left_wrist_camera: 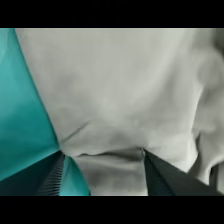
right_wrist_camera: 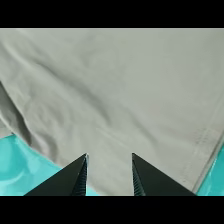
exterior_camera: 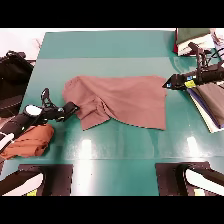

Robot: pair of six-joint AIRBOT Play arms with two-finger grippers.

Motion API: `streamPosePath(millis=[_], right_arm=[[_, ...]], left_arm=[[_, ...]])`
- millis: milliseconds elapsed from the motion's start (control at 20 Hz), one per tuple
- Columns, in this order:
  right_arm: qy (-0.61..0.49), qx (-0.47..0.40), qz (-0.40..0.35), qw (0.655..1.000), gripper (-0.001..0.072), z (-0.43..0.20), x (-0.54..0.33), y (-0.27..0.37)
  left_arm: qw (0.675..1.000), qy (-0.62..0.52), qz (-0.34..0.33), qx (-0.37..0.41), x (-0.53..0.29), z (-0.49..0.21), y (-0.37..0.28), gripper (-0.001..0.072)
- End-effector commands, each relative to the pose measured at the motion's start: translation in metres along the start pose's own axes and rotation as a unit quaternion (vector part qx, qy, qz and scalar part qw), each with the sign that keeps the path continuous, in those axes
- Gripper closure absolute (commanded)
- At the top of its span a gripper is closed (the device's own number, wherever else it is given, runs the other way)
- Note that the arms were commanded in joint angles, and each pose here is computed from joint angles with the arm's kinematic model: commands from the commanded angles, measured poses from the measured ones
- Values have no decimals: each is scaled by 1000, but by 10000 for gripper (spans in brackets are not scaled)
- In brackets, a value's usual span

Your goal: Fold the shirts.

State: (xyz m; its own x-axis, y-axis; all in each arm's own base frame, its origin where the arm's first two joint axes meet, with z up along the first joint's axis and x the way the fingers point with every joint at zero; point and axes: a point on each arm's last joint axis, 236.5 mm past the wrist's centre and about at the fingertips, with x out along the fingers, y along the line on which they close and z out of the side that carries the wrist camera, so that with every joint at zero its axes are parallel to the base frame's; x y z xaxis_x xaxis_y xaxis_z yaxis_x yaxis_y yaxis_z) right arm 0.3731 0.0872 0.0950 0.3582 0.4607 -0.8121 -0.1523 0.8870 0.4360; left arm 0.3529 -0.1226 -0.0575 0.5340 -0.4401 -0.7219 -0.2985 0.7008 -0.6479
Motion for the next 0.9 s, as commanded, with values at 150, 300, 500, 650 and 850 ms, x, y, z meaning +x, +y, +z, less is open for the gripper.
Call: streamPosePath(millis=[150, 300, 500, 650, 850], right_arm=[[4, 5, -1, 1000, 386, -2, -2, -4], [5, 5, -1, 1000, 386, -3, -2, -4], [21, 13, -7, 1000, 386, -12, -7, -18], [59, 83, -16, 995, 386, -53, -7, -58], [93, 221, -19, 971, 211, -133, 8, -116]], left_arm=[[999, -36, -3, -21, 4, 14, -2, 172], [999, -38, -3, -29, 6, 15, 0, 361], [998, -46, -26, -18, -1, 27, -23, 684], [993, -58, -52, 85, -27, 50, -71, 685], [975, -61, -55, 206, -66, 70, -120, 684]])
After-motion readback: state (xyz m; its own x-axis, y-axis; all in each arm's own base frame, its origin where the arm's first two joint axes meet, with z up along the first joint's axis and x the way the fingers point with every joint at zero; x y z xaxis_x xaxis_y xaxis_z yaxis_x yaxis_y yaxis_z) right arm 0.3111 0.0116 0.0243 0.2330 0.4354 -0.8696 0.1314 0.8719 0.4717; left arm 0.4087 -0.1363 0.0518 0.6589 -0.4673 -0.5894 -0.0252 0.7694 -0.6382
